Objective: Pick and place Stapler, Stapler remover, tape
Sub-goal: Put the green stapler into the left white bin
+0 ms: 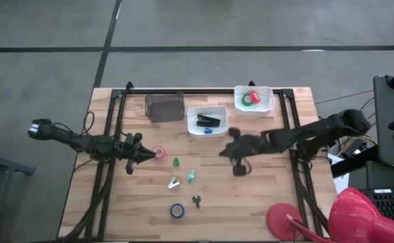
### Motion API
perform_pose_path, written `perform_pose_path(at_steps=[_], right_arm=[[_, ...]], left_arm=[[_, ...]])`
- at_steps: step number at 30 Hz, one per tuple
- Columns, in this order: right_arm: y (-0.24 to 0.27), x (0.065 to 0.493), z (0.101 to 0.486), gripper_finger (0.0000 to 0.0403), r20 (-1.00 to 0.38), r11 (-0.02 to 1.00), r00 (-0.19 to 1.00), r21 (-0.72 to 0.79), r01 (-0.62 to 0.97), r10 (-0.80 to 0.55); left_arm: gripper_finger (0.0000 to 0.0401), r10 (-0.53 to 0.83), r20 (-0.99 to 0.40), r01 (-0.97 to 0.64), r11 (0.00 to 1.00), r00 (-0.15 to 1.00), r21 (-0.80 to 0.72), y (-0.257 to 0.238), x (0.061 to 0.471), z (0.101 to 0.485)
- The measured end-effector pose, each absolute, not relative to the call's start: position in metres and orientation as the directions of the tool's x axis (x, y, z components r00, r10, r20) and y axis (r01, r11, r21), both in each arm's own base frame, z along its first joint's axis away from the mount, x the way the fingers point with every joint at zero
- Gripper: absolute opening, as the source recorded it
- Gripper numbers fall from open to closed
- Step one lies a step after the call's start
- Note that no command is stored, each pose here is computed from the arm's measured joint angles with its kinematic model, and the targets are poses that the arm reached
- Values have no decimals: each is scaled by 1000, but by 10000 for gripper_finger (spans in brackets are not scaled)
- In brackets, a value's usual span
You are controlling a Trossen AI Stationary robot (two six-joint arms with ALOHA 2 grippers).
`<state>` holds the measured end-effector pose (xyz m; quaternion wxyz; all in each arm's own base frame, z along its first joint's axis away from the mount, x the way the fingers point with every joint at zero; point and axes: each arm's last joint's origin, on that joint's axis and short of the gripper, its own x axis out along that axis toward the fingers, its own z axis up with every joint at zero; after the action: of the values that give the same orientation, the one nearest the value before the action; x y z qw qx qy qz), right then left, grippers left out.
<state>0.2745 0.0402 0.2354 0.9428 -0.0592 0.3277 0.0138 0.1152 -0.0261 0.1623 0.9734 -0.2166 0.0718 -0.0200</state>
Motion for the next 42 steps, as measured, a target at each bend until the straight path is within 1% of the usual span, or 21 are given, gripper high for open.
perform_pose_path(at_steps=[5,8,12,13,15,19,20,22,24,27,29,31,33,35,37,39,42], right_arm=[[5,245,233,8,-590,994,800,-88,68,-107],[-12,230,232,8,-574,986,802,-77,147,-164],[-26,215,235,8,-527,974,822,-61,218,-217],[-28,212,235,8,-517,973,828,-51,225,-219],[-29,208,235,8,-501,974,840,-32,223,-209],[-28,203,238,8,-483,976,852,-27,216,-202],[-28,203,238,8,-481,976,853,-26,217,-203],[-28,202,239,8,-476,975,856,-19,221,-204],[-28,202,240,8,-475,974,857,-11,225,-203],[-28,202,240,8,-476,974,855,-6,227,-203],[-28,203,242,8,-470,973,859,0,231,-203],[-28,203,244,8,-462,973,863,3,231,-204],[-28,203,244,8,-460,973,864,3,231,-204],[-28,204,244,8,-461,973,864,3,232,-204],[-28,204,244,8,-462,972,863,7,233,-204],[-28,203,242,8,-466,972,861,8,233,-203],[-28,203,240,8,-472,973,858,1,230,-202]], left_arm=[[39,-51,-127,-8,906,991,-423,-26,115,162],[39,53,-83,-83,911,995,-404,-23,116,166],[39,131,-21,-127,892,991,-434,-21,118,172],[39,155,-13,-145,885,988,-443,-20,118,173],[39,173,-3,-150,843,985,-516,-20,119,174],[39,163,-21,-142,784,986,-604,-21,121,172],[39,174,-4,-137,763,985,-632,-21,122,173],[39,194,87,-81,715,977,-694,-21,123,183],[39,222,150,-53,706,963,-706,-21,125,190],[39,256,143,-71,675,956,-734,-21,131,195],[39,263,82,-116,656,961,-746,-23,138,196],[39,258,-17,-186,649,966,-737,-26,148,196],[40,257,-114,-259,652,960,-712,-30,161,199],[48,257,-213,-333,676,942,-657,-34,174,202],[66,261,-364,-434,703,894,-563,-37,185,202],[92,277,-455,-504,694,846,-514,-40,197,214],[142,338,-628,-646,673,701,-360,-42,208,216]])
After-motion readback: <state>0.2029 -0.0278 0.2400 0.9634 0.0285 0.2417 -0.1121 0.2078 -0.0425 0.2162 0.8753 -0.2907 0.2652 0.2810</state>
